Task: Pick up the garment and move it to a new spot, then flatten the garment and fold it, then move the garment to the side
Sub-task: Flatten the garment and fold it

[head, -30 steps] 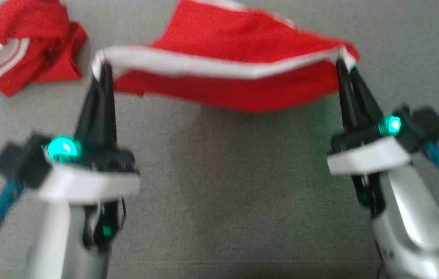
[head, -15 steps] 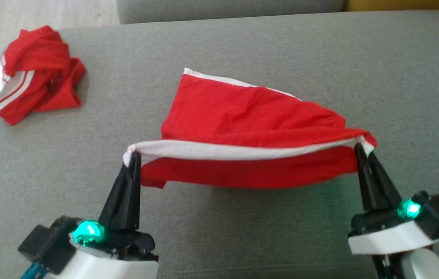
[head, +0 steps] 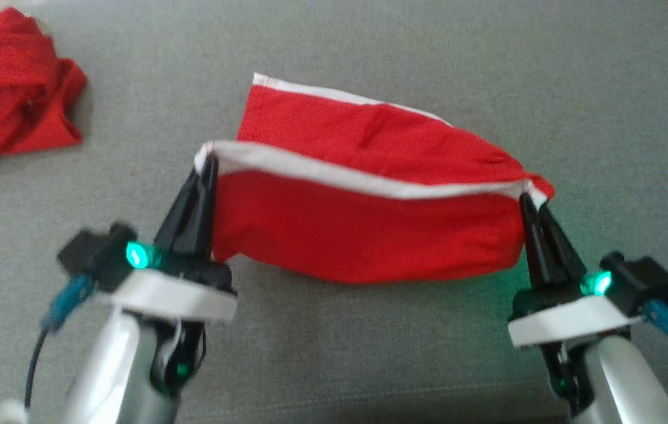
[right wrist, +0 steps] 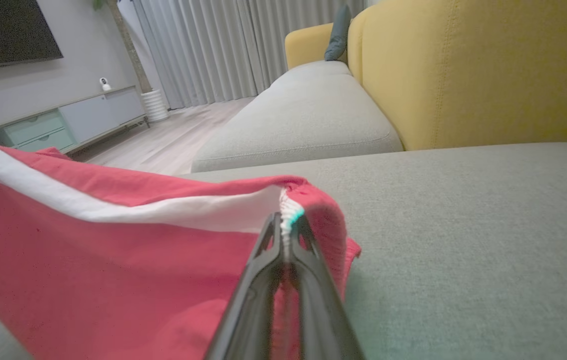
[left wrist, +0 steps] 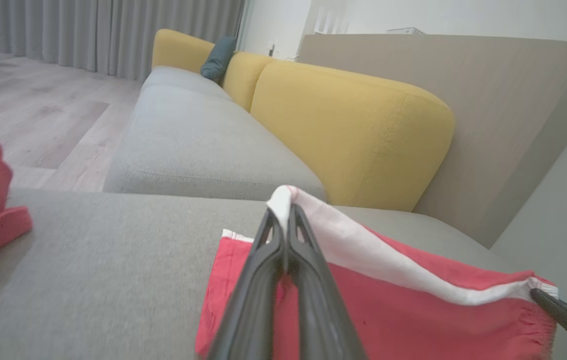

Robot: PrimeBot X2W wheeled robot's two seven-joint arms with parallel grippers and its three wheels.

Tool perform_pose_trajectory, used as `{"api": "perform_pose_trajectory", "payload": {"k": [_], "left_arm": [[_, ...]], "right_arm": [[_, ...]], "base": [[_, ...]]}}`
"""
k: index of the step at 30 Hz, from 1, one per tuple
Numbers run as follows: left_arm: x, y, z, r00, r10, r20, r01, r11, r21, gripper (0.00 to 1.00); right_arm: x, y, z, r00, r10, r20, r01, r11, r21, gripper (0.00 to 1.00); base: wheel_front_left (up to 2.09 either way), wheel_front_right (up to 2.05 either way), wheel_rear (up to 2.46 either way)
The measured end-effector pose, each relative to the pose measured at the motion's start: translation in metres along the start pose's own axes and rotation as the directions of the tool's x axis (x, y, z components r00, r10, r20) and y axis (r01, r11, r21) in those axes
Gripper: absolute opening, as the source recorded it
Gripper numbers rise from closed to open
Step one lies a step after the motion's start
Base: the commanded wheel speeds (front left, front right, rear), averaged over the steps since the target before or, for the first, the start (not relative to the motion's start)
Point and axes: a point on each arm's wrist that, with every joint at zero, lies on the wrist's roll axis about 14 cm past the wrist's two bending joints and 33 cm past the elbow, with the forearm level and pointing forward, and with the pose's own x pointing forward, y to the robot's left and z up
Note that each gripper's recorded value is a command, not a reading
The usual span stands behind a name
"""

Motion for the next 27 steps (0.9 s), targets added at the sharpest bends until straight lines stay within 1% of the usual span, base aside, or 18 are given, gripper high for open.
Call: {"api": "perform_pose_trajectory", "payload": {"k": [2,8,9,13,20,25,26,27], "left_arm": [[0.017,0.004,-0.010,1.000,-0.017,-0.023,0.017,1.000,0.019,0.00],[0.069,0.027,-0.042,0.995,-0.023,-0.098,0.029,0.998,0.061,0.00],[0.069,0.027,-0.042,0.995,-0.023,-0.098,0.029,0.998,0.061,0.00],[0.094,0.041,-0.068,0.987,-0.017,-0.158,0.030,0.996,0.078,0.00],[0.110,0.059,-0.118,0.959,0.006,-0.285,0.022,0.995,0.094,0.00],[0.120,0.064,-0.127,0.948,0.010,-0.319,0.026,0.994,0.110,0.00],[0.122,0.065,-0.127,0.948,0.010,-0.319,0.028,0.993,0.114,0.00],[0.123,0.065,-0.127,0.946,0.009,-0.323,0.030,0.993,0.118,0.00]], "right_arm": [[0.010,-0.004,-0.003,1.000,-0.010,-0.002,0.010,1.000,-0.004,0.00],[0.038,-0.013,-0.020,0.999,-0.026,-0.039,0.025,1.000,-0.016,0.00],[0.038,-0.013,-0.020,0.999,-0.026,-0.039,0.025,1.000,-0.016,0.00],[0.054,-0.025,-0.032,0.997,-0.048,-0.065,0.046,0.998,-0.030,0.00],[0.069,-0.042,-0.049,0.992,-0.079,-0.101,0.075,0.997,-0.035,0.00],[0.073,-0.043,-0.057,0.989,-0.079,-0.125,0.075,0.997,-0.036,0.00],[0.074,-0.043,-0.056,0.989,-0.077,-0.123,0.073,0.997,-0.036,0.02],[0.075,-0.043,-0.056,0.990,-0.076,-0.123,0.072,0.997,-0.033,0.16]], "base": [[0.00,0.00,0.00],[0.00,0.00,0.00],[0.00,0.00,0.00],[0.00,0.00,0.00],[0.00,0.00,0.00],[0.00,0.00,0.00],[0.00,0.00,0.00],[0.00,0.00,0.00]]}}
